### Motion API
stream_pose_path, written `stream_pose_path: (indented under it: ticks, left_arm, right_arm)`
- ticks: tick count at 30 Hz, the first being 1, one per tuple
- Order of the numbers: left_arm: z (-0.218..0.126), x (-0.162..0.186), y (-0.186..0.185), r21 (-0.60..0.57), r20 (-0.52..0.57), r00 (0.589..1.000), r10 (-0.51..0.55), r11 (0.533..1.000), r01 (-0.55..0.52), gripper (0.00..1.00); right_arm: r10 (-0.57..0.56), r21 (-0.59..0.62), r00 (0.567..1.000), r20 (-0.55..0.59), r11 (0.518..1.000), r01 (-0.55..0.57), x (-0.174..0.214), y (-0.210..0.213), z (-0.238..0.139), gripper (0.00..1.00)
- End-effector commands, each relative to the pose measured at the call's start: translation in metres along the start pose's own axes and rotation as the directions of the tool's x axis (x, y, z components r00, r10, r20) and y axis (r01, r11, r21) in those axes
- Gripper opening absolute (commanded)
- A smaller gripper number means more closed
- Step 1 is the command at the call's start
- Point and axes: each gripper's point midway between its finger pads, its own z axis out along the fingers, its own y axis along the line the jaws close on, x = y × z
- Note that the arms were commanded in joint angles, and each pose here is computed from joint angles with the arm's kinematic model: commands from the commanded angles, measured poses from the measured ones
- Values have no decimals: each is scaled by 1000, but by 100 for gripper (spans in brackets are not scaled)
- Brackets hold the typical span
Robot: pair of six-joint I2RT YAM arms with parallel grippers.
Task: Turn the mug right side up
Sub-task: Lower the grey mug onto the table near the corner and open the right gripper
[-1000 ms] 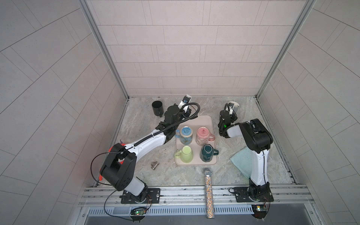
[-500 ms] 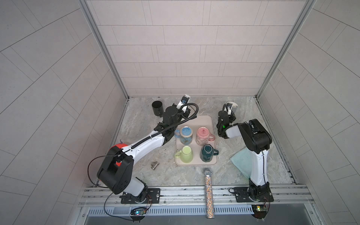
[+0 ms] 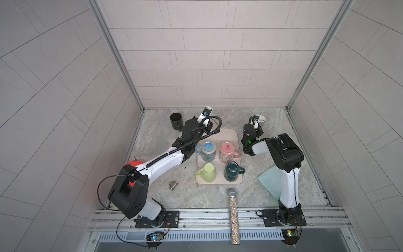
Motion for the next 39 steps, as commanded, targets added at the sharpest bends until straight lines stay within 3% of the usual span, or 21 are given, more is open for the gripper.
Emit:
stream_pose_path:
  ticks: [1,39]
  left_arm:
    - [-6,-13,8,-17,47,999,1,1000,0,7]
    - [-11,-22,10,-25,96,995,-17,999,19,7]
  right_arm:
    - [12,19,1000,23,1000,-13,-11,-2,-4,23]
    - [-26,-3,1000,12,1000,26,-11,5,-37,26]
